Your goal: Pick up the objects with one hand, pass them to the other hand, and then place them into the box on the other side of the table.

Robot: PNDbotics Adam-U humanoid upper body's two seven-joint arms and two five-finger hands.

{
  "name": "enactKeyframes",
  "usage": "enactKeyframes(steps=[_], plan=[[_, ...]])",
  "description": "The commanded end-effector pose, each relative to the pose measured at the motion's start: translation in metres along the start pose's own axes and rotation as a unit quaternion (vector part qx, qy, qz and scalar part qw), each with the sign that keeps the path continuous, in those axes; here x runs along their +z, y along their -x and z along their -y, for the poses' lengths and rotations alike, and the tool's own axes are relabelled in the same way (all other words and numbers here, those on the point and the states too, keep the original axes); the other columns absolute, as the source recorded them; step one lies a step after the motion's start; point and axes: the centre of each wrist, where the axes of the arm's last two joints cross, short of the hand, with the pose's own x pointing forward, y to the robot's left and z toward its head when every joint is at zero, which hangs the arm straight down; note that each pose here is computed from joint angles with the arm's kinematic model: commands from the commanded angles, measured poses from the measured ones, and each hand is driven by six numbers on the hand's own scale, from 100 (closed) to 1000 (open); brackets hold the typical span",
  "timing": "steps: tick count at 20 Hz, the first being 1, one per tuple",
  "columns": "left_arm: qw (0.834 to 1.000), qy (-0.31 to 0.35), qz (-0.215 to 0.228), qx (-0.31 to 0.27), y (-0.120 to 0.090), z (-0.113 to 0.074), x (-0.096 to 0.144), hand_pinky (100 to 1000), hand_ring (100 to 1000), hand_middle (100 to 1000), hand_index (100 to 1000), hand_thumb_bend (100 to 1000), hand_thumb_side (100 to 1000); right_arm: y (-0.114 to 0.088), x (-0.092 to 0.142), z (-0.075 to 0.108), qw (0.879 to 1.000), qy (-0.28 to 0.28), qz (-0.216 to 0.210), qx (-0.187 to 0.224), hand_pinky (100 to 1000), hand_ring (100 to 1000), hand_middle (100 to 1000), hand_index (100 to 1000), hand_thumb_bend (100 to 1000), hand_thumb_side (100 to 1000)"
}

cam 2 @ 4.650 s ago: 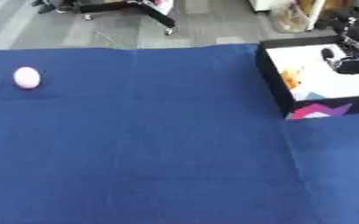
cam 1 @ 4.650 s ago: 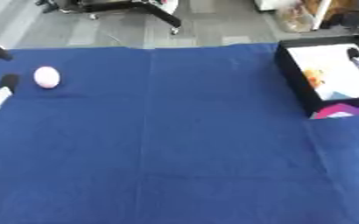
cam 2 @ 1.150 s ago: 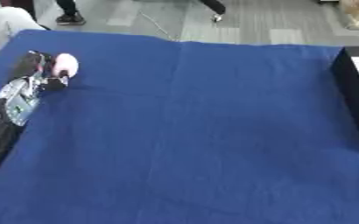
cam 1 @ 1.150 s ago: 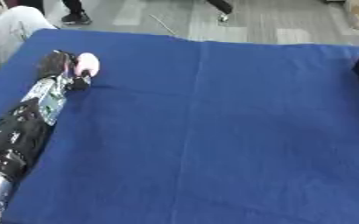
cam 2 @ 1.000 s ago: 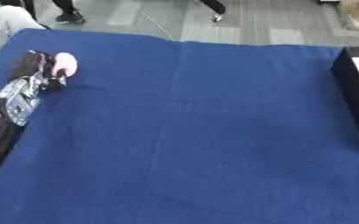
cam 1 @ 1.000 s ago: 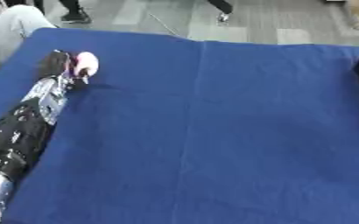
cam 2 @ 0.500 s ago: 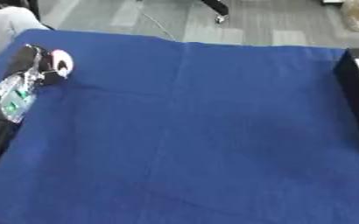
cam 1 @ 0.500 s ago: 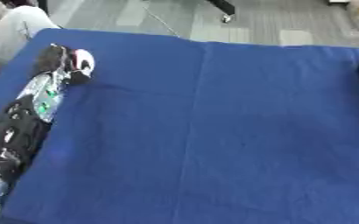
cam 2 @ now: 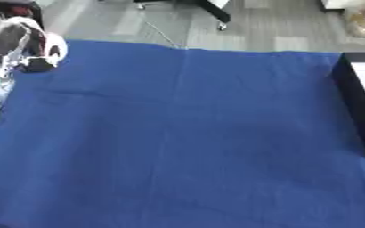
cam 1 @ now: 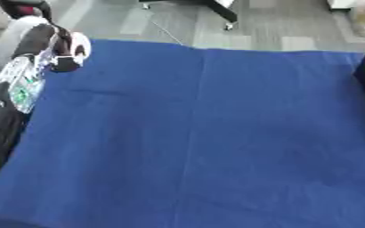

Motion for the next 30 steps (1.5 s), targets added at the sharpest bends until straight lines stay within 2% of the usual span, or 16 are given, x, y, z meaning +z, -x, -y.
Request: enactKeyframes(steps=[1,4,6,7,10,11,12,16,22,30], plan=[[0.998,-0.027,0.059,-0.020,-0.009,-0.035,-0.001,661,405,314,455,100,183,-0.002,-0.006,0.001,0.999,-0.014,0.013,-0.031,1000,709,740,924,100,307],[0.992,-0.030,0.122,-0.022,-0.029,-0.046,0.004,664,408,317,457,100,177,-0.003,-0.016,-0.010,0.994,-0.032,0.026,-0.099,1000,684,712,915,100,322],[0.986,-0.031,0.165,-0.021,-0.043,-0.053,0.009,667,412,320,459,100,167,-0.003,-0.022,-0.020,0.986,-0.051,0.031,-0.158,1000,665,689,909,100,327],[0.982,-0.033,0.184,-0.020,-0.050,-0.056,0.011,669,428,335,460,100,162,-0.002,-0.024,-0.025,0.980,-0.059,0.033,-0.188,1000,652,672,906,100,372],[0.969,-0.041,0.243,-0.018,-0.073,-0.066,0.022,671,430,336,461,100,155,0.001,-0.034,-0.040,0.953,-0.078,0.037,-0.289,1000,628,644,899,100,476],[0.964,-0.042,0.261,-0.016,-0.080,-0.069,0.026,673,432,337,462,100,149,0.002,-0.037,-0.045,0.943,-0.080,0.035,-0.321,1000,614,625,894,100,543],[0.959,-0.045,0.280,-0.014,-0.088,-0.072,0.031,673,432,338,457,100,148,0.003,-0.041,-0.051,0.931,-0.081,0.033,-0.353,1000,609,619,892,100,569],[0.937,-0.045,0.346,-0.005,-0.115,-0.079,0.051,676,437,342,424,100,148,0.003,-0.058,-0.070,0.888,-0.087,0.023,-0.450,1000,595,600,886,100,701],[0.905,-0.029,0.424,0.013,-0.151,-0.088,0.079,677,440,345,429,100,159,-0.004,-0.084,-0.098,0.831,-0.117,0.023,-0.543,1000,590,591,882,100,826],[0.878,0.002,0.478,0.030,-0.177,-0.092,0.098,677,442,347,433,100,172,-0.014,-0.116,-0.125,0.767,-0.184,0.027,-0.615,1000,596,593,891,100,956]])
